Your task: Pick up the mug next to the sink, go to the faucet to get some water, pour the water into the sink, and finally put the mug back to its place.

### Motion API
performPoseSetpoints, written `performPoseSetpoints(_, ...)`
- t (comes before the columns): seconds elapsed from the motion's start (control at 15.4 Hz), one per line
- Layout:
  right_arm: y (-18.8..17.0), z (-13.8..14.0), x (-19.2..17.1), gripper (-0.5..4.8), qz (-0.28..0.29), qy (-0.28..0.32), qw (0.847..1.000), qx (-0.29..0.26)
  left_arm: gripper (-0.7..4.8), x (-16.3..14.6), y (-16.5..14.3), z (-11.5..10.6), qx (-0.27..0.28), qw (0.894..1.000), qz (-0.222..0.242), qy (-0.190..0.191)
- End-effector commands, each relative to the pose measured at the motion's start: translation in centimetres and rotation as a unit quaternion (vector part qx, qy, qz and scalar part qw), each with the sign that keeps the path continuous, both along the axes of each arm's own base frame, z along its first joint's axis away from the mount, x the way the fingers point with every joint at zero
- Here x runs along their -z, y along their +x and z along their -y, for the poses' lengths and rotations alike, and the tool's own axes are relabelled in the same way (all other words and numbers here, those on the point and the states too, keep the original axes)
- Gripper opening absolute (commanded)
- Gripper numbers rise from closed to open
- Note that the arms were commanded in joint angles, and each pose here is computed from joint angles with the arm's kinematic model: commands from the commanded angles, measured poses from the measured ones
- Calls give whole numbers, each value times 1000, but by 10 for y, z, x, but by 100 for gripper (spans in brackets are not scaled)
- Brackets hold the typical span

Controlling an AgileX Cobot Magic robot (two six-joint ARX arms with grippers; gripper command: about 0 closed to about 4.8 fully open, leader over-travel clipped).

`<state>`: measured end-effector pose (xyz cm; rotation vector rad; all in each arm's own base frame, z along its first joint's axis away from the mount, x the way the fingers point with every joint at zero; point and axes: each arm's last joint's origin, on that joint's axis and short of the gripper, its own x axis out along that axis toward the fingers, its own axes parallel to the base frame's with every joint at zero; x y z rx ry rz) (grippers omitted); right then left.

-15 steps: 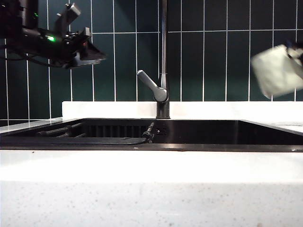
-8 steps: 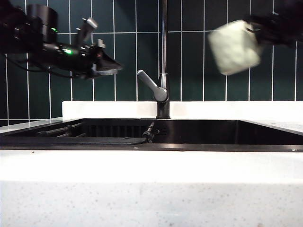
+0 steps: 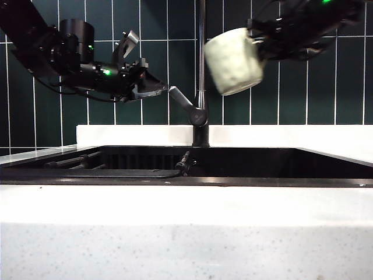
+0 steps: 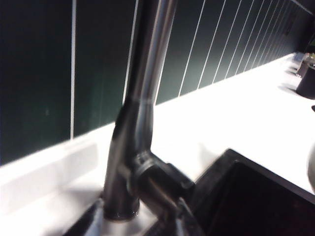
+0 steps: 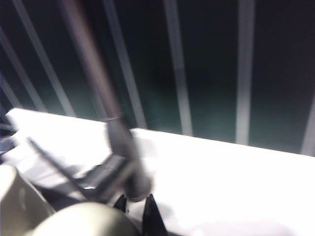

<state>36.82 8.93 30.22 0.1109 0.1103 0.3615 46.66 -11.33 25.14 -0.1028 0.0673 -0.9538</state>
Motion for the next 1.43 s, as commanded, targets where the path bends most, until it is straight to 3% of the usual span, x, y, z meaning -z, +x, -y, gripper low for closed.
performPoseSetpoints(0.06,6,-12,-20,-1,37,23,999,-30,181,-1,4,4,5,1000,6,-3)
performPoseSetpoints(0.71,12,-22,-55,-1,59,49,994,-75,220,-1,27,23,56,998,40,2)
performPoseSetpoints(1.3,10,-27,-55,-1,52,49,992,-100,206,-1,19,27,187,982,14,-10)
performPoseSetpoints(1.43,10,-27,-55,-1,52,49,992,-100,206,-1,19,27,189,982,9,-13)
